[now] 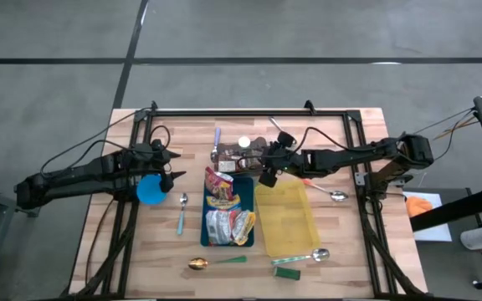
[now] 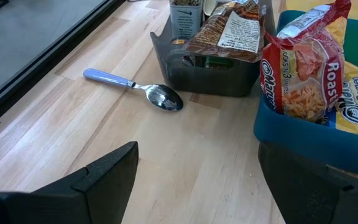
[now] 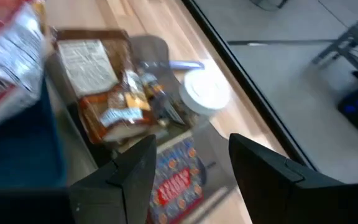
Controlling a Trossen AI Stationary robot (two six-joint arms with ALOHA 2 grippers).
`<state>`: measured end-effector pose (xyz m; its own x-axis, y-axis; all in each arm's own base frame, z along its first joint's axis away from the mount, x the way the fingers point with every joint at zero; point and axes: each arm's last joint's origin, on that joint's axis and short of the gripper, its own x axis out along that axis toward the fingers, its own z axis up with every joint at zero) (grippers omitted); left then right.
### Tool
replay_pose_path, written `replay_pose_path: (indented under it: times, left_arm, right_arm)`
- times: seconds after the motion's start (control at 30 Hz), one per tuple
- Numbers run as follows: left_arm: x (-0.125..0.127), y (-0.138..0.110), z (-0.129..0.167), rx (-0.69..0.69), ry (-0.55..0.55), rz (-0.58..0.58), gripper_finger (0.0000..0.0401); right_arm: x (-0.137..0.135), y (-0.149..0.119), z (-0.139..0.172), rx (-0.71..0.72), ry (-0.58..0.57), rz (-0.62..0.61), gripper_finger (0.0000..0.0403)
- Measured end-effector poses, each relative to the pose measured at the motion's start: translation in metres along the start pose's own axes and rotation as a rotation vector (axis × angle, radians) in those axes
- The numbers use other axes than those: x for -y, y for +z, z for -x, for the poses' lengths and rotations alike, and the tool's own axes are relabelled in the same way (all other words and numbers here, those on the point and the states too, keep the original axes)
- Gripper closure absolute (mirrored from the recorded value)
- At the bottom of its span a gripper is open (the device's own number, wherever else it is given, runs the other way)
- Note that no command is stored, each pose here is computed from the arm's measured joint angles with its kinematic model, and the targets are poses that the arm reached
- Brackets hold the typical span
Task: Pick & Place Food Item
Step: Put the black spice can into the black bin
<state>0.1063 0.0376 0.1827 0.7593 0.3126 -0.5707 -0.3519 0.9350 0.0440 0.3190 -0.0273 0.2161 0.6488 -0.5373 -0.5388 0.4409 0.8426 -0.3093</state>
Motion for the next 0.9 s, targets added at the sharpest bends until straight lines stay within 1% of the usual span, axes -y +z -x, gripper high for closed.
replay_pose_path:
  times: [0.23, 0.4, 0.57, 0.73, 0.9]
  left_arm:
    - [0.000, 0.000, 0.000, 0.000, 0.000, 0.001, 0.0065]
    - [0.000, 0.000, 0.000, -0.001, 0.000, 0.000, 0.0065]
    - [0.000, 0.000, 0.000, 0.000, 0.000, 0.000, 0.0065]
    - [0.000, 0.000, 0.000, 0.000, 0.000, 0.000, 0.0065]
    - [0.000, 0.000, 0.000, -0.001, 0.000, 0.000, 0.0065]
  right_arm:
    - [0.007, -0.008, 0.004, -0.081, -0.080, 0.040, 0.0202]
    - [0.014, -0.013, 0.006, -0.143, -0.101, 0.012, 0.0202]
    - [0.015, -0.017, 0.006, -0.158, -0.121, -0.028, 0.0202]
    - [0.014, -0.028, 0.004, -0.190, -0.131, -0.054, 0.0202]
    - [0.016, -0.033, 0.008, -0.190, -0.135, -0.091, 0.0202]
